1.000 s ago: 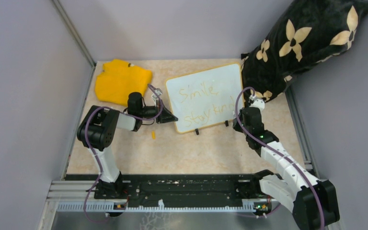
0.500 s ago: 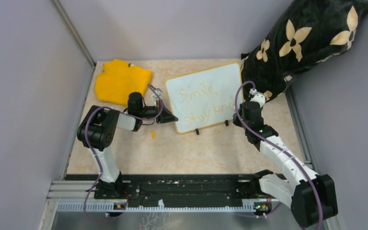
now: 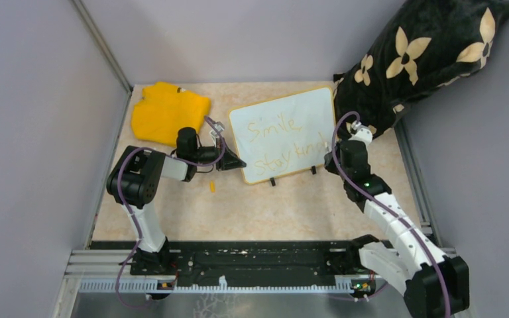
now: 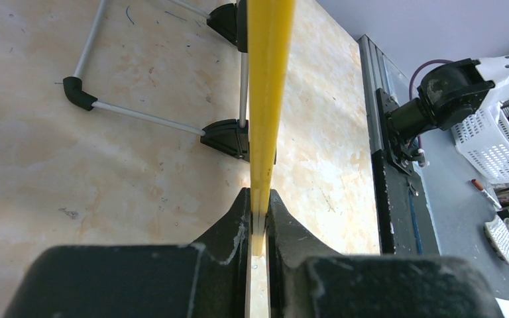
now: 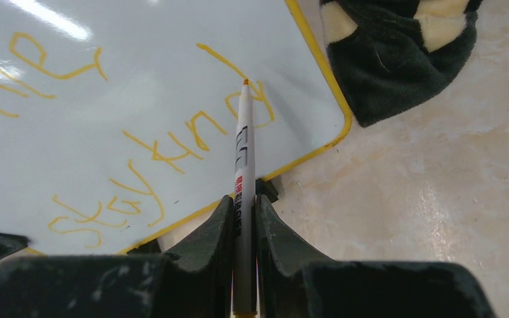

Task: Write a sentence on the whiteboard

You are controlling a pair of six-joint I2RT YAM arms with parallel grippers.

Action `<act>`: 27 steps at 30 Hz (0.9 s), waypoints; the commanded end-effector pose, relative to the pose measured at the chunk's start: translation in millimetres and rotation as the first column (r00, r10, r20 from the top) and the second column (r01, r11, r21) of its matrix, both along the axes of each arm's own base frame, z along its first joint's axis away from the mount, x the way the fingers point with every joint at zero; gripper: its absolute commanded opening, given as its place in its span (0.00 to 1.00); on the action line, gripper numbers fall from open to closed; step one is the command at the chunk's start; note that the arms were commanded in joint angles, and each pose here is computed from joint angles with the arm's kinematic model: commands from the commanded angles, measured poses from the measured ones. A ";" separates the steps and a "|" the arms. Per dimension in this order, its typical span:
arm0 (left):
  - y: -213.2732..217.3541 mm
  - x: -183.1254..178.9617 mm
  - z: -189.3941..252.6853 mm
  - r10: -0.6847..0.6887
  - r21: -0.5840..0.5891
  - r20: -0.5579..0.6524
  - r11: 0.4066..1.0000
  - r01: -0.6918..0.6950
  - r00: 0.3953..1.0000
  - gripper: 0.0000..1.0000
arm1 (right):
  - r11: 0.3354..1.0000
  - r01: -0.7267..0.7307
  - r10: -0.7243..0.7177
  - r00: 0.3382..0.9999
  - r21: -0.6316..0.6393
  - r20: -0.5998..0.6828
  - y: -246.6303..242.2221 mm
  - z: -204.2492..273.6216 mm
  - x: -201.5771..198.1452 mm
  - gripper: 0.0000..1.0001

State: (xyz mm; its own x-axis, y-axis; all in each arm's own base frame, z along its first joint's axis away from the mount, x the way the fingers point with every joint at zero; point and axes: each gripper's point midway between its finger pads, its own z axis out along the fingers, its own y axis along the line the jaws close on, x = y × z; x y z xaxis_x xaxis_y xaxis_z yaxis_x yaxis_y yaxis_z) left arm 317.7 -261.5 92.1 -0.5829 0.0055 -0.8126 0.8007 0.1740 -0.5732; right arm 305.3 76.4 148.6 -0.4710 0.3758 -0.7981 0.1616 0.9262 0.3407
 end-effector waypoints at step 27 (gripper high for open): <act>4.5 4.4 -17.8 0.056 0.046 -0.068 0.998 -0.053 0.996 0.00 | 0.896 -0.409 0.381 0.909 0.175 0.171 108.3 57.0 -30.0 0.00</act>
State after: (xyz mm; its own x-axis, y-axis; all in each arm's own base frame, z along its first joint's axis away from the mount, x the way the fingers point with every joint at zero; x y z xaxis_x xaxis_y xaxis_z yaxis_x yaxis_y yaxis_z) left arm 317.8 -261.5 91.7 -0.5840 0.0062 -0.8117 0.7998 0.1751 -0.5741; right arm 267.6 172.2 190.0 -0.5636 0.2656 -0.7822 -0.2346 0.8565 0.4598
